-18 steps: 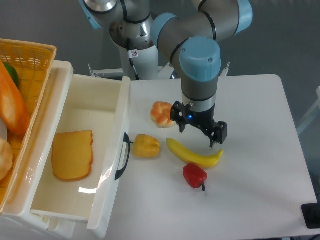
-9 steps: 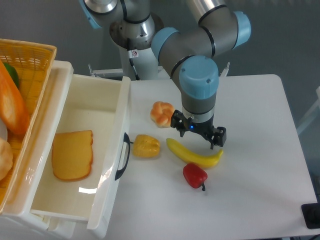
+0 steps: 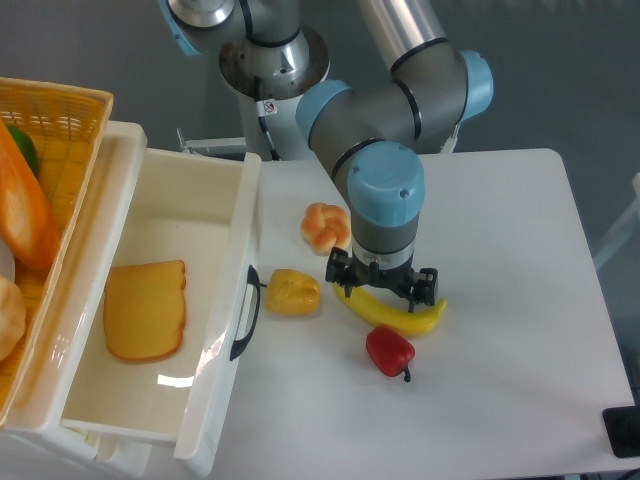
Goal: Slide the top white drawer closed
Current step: 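Move the gripper to the front face of the open white drawer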
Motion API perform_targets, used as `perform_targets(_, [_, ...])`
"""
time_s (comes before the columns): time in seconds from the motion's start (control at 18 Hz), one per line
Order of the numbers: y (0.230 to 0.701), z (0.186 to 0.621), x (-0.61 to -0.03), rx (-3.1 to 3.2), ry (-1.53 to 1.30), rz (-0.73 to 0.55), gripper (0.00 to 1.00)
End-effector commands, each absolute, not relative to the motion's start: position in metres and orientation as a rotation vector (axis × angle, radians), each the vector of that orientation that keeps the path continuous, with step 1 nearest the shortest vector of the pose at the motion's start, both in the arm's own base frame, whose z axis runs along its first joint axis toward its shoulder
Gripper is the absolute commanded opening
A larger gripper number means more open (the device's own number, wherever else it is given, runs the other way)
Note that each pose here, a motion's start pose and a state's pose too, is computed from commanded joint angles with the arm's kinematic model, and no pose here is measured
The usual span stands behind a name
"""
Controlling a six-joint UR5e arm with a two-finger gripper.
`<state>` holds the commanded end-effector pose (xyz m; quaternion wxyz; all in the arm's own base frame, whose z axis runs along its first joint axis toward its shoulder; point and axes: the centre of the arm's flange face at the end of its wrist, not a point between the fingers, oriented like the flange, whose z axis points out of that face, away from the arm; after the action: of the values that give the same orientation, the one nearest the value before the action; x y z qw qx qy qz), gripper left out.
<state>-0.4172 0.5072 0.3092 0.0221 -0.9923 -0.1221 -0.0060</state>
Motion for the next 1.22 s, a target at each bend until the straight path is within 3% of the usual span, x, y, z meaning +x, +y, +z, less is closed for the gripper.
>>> perform_targets(0.44, [0.521,0.297,-0.414,-2.975,-0.516,-0.194,1.00])
perform_targets(1.22, [0.546,0.285,-0.389,-2.957,-0.513,-0.275,1.00])
